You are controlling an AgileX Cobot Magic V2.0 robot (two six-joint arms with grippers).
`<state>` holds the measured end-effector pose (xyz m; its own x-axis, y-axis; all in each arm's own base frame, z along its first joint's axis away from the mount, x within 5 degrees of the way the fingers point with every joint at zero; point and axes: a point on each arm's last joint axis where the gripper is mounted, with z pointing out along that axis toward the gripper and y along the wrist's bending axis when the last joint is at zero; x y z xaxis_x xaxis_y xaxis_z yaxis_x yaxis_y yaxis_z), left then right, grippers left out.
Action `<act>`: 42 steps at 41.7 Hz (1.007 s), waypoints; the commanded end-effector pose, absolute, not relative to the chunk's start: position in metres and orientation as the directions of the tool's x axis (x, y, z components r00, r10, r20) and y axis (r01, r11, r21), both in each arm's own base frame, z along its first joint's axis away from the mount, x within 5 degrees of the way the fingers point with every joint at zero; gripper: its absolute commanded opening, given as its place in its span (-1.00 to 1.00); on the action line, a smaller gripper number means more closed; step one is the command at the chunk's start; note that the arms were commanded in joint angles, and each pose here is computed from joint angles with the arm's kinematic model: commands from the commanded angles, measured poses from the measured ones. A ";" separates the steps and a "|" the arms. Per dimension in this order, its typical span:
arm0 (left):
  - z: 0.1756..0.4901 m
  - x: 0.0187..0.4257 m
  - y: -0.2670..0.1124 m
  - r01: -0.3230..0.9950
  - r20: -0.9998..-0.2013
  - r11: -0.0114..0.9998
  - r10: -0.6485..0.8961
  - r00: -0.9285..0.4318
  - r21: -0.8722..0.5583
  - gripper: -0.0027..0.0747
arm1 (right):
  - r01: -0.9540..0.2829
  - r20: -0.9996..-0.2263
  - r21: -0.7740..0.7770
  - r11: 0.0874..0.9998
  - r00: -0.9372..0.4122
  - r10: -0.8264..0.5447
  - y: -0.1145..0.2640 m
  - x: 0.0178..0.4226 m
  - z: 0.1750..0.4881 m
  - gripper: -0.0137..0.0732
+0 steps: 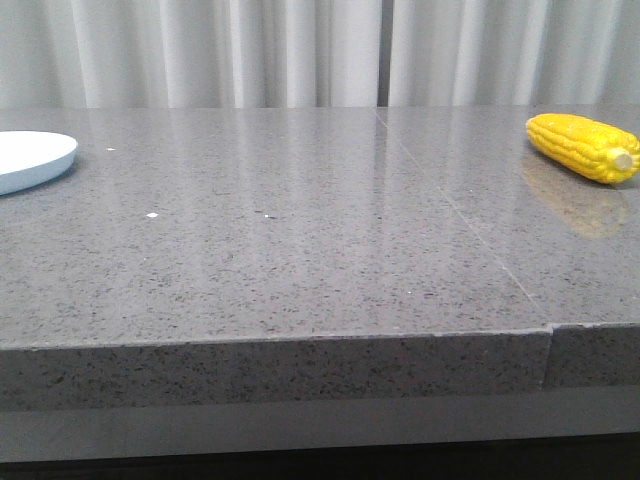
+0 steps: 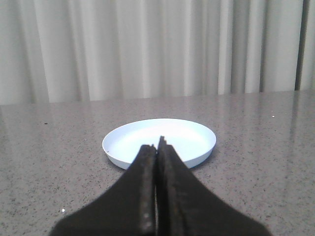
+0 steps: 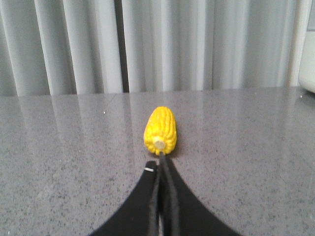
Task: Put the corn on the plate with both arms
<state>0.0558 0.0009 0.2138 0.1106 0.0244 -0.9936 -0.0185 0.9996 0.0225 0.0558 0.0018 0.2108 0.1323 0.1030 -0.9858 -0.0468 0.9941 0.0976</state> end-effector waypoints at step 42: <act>0.383 0.084 0.001 -0.006 -0.991 1.000 0.008 -0.135 0.009 -0.98 | -0.011 -0.956 0.086 0.996 -0.283 0.079 0.004 0.116 0.368 -0.84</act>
<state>0.0754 0.0012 0.3727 -0.1686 0.0200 -0.9855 -0.0122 0.9997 0.0223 0.1043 0.0043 0.3574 -0.3236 0.0851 -0.9424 -0.0103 0.9956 0.0935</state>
